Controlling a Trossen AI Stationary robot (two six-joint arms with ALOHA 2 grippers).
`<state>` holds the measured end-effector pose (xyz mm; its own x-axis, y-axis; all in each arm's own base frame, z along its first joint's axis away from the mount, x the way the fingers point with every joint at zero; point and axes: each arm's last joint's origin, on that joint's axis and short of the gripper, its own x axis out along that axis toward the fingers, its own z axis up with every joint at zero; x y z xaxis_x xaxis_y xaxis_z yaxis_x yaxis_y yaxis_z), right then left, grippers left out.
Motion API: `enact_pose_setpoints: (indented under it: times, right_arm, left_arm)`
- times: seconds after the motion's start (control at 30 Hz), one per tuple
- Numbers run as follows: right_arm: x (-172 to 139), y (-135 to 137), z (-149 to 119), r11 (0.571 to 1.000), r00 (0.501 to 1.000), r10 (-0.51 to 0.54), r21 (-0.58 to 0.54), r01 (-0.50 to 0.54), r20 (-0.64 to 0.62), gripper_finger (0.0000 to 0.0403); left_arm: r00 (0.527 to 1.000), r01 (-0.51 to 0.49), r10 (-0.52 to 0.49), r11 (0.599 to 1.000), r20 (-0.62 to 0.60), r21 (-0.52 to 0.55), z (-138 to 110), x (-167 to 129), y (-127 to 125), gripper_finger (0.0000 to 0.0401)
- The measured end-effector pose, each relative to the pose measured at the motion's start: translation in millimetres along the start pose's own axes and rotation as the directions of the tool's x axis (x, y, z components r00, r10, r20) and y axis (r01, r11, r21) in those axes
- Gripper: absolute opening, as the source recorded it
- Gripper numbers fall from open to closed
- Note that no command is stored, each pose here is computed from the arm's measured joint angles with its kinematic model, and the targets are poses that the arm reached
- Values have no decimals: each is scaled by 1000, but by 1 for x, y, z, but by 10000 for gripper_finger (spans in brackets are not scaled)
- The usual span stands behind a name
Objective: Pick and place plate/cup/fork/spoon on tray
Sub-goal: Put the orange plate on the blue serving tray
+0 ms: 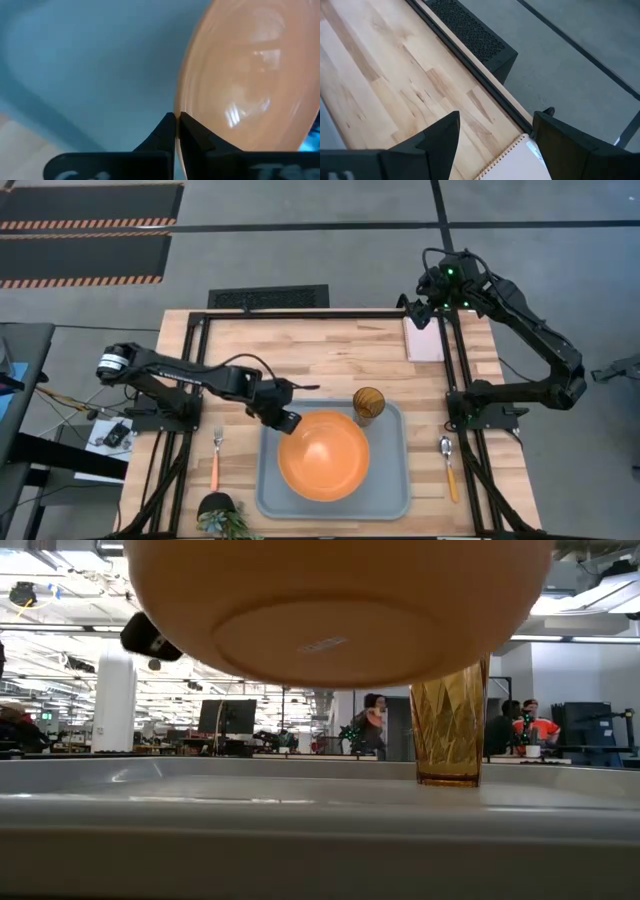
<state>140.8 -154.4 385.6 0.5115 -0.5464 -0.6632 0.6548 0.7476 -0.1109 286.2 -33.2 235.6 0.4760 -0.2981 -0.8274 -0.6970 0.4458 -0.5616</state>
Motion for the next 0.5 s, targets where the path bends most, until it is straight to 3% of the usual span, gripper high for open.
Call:
enact_pose_setpoints:
  times: [0.13,0.4,0.5]
  right_arm:
    - [0,0,0,1000,1000,0,-2,0,0,274]
    - [0,0,0,1000,1000,-1,-6,1,1,274]
    - [0,0,0,1000,1000,-2,-7,2,1,274]
  left_arm:
    - [997,73,-72,996,26,-46,-2,13,4,0]
    - [995,57,-51,996,90,-67,-7,21,1,0]
    - [990,104,-97,992,105,-66,-8,31,-7,0]
